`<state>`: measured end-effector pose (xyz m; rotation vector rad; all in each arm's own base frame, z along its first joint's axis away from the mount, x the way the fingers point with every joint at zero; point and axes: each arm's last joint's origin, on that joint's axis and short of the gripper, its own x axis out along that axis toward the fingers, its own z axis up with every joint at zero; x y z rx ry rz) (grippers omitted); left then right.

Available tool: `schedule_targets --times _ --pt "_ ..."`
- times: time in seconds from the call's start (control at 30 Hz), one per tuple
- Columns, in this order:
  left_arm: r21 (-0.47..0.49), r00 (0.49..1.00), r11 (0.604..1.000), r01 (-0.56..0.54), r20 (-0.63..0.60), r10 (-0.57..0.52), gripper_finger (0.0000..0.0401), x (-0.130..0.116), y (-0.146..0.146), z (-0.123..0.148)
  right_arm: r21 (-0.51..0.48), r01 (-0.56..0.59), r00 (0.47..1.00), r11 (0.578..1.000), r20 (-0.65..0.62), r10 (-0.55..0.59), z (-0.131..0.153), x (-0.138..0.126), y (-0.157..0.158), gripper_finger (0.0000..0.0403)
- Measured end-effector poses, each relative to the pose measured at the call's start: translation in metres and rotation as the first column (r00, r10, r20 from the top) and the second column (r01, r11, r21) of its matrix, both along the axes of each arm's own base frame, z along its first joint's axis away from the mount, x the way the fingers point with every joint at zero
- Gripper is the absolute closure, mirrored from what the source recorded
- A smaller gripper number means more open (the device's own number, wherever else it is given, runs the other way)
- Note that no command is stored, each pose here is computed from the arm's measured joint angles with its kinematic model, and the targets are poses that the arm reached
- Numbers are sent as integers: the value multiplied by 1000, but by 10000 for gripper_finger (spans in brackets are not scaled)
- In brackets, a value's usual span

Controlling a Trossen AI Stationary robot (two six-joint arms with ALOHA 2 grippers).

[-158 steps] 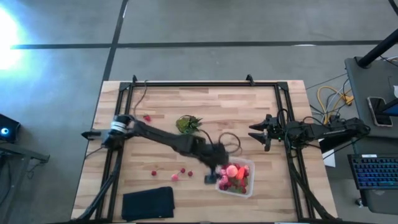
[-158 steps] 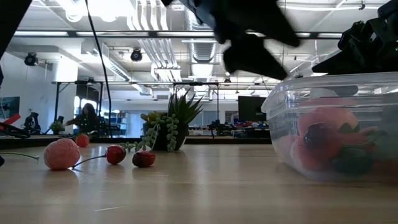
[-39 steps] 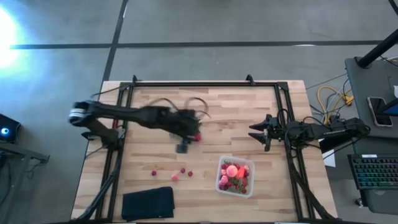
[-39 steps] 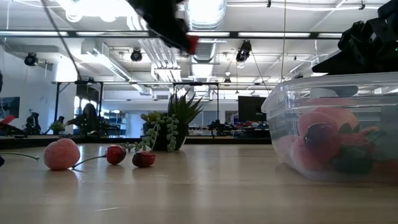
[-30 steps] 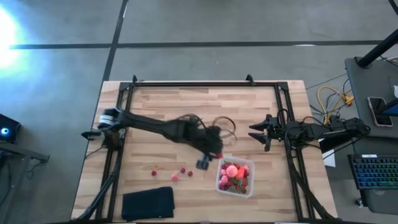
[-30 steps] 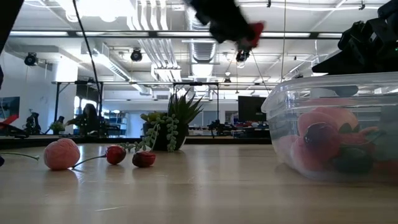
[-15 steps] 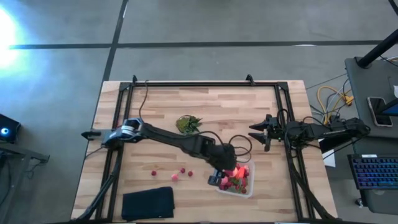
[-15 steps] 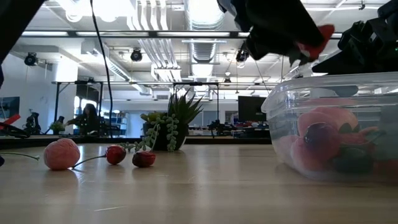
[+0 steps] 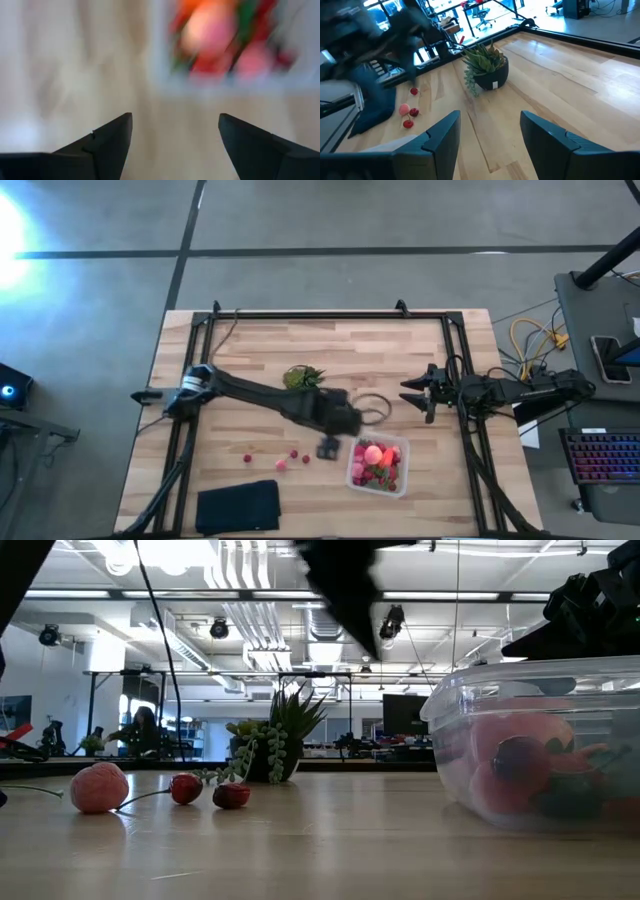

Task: Pick and placing Produce into tupperware
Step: Put the left cherry into the bin

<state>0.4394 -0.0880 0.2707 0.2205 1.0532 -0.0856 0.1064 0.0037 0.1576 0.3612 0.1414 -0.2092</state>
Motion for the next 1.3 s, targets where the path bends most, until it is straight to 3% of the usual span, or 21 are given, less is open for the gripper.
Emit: schedule_targets --times 0.13,0.3,0.43,0.5,0.6,0.73,0.83,0.97,1.17,1.3 --pt "46 970 992 -119 -209 126 135 -45 19 6 0 0 1000 1000 0 0 0 0 0 204" --pt "-3 939 973 -232 -260 223 164 -103 33 -3 0 0 1000 1000 0 0 0 0 0 204" --pt "-53 860 913 -404 -362 359 179 -157 44 -24 0 0 1000 1000 0 0 0 0 0 204" --pt "-105 845 886 -451 -371 386 181 -185 42 -26 0 0 1000 1000 0 0 0 0 0 204" --pt "-189 867 871 -453 -321 381 182 -219 32 -25 0 0 1000 1000 0 0 0 0 0 204" --pt "-269 931 899 -346 -221 292 182 -250 19 -23 0 -1 1000 1000 0 1 0 0 0 204" --pt "-286 941 906 -312 -229 251 182 -269 12 -31 0 0 1000 1000 0 0 0 0 0 204" --pt "-295 909 880 -374 -304 284 182 -284 4 -49 0 0 1000 1000 0 0 0 0 0 204" --pt "-350 929 872 -344 -264 260 182 -279 -12 -72 0 0 1000 1000 0 0 0 0 0 204" --pt "-311 921 886 -344 -297 253 171 -276 -17 -88 0 0 1000 1000 0 0 0 0 0 204"
